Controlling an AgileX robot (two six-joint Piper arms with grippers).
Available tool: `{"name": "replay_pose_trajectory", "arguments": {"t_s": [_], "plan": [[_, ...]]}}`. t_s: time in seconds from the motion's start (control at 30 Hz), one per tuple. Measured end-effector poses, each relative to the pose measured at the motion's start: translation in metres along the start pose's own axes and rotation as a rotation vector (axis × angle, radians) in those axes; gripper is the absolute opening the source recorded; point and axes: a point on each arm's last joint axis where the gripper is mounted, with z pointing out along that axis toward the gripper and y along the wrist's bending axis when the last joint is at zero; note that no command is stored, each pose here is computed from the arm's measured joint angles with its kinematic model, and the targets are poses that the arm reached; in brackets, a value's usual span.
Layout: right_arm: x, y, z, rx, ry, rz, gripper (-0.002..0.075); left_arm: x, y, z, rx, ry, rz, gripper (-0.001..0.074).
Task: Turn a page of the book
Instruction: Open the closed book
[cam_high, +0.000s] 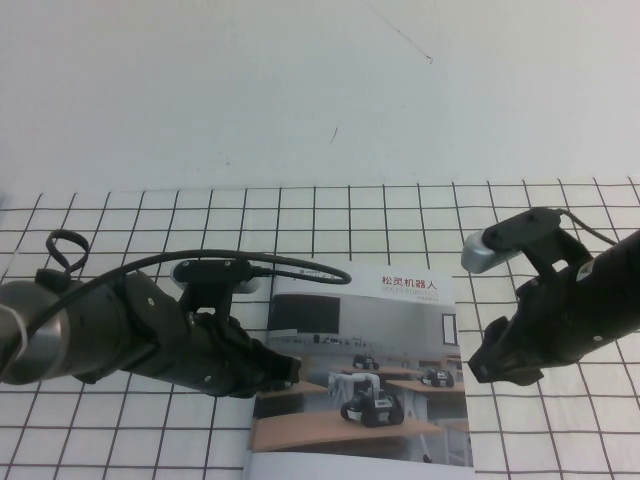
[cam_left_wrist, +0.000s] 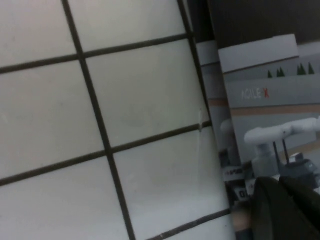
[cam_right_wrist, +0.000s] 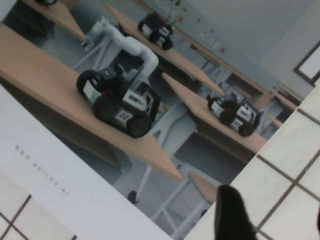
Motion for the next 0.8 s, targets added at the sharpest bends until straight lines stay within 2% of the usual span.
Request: {"name": "replay_pose_trajectory", "arguments": {"t_s": [0.1,0.2,0.43,0.8], "plan": [[0.001,-0.005,0.014,0.001,0.029,0.078,0.0397,0.0,0.001,0.004,-0.005,0.002,-0.011,-0.0003],[0.001,-0.01,0.028,0.009,0.036,0.146,0.0423,0.0,0.002,0.007,-0.008,0.005,-0.014,-0.0003],[-0.003,-0.024,0.045,-0.034,-0.005,0.292,0.0432,0.0,0.003,0.012,-0.006,0.013,-0.04,-0.0003],[-0.006,-0.025,0.067,-0.14,-0.034,0.37,0.0432,0.0,0.002,0.01,-0.002,0.007,-0.048,-0.0003]]}}
